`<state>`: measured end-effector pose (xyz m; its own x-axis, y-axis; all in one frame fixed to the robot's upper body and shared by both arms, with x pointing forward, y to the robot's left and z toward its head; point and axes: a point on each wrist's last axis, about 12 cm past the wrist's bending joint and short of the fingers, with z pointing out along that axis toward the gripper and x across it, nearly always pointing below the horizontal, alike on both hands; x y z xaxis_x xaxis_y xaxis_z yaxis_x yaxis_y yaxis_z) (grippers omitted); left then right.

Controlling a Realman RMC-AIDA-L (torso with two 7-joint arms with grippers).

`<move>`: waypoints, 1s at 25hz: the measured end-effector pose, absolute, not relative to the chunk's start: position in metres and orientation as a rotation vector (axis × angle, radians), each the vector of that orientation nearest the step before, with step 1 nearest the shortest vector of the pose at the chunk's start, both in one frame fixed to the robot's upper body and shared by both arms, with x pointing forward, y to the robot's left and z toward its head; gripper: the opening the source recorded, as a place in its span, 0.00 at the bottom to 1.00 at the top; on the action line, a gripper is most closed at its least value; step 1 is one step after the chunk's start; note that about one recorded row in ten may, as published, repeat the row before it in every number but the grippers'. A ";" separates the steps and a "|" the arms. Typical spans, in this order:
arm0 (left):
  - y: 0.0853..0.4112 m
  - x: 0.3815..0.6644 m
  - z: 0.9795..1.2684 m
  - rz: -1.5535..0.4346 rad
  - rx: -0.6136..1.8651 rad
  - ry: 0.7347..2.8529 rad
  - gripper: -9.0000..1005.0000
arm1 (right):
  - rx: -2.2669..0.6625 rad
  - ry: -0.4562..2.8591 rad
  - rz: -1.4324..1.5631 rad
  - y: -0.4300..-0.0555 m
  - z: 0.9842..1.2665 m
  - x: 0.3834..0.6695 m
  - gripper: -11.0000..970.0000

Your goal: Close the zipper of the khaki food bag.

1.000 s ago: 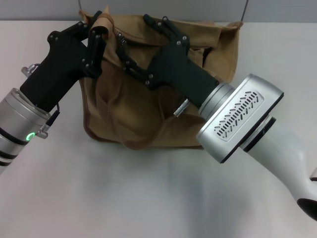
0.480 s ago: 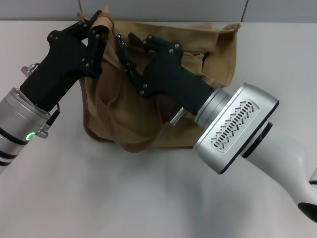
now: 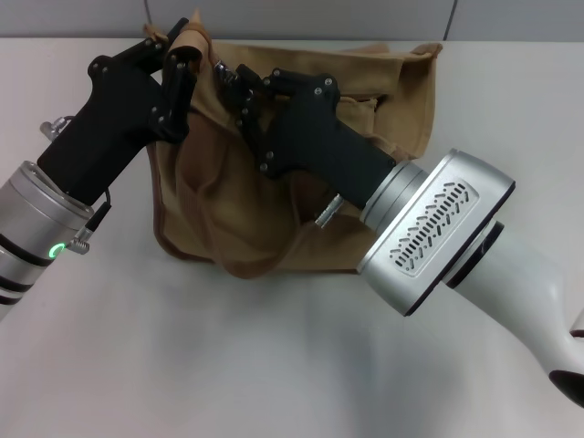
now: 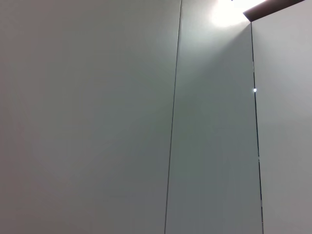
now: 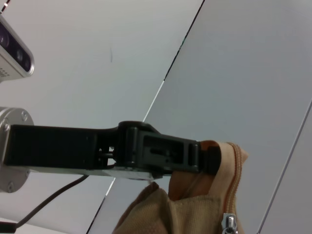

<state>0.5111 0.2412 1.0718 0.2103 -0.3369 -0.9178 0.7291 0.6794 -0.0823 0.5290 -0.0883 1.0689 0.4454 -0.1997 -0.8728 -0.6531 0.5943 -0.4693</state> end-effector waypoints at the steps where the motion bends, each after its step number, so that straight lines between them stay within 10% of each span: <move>1: 0.241 0.511 1.072 -0.770 0.412 1.134 0.03 | -0.930 1.106 0.338 -0.088 1.069 0.529 0.19; 25: 0.247 0.511 1.071 -0.744 0.382 1.140 0.03 | -0.932 1.104 0.333 -0.095 1.063 0.521 0.08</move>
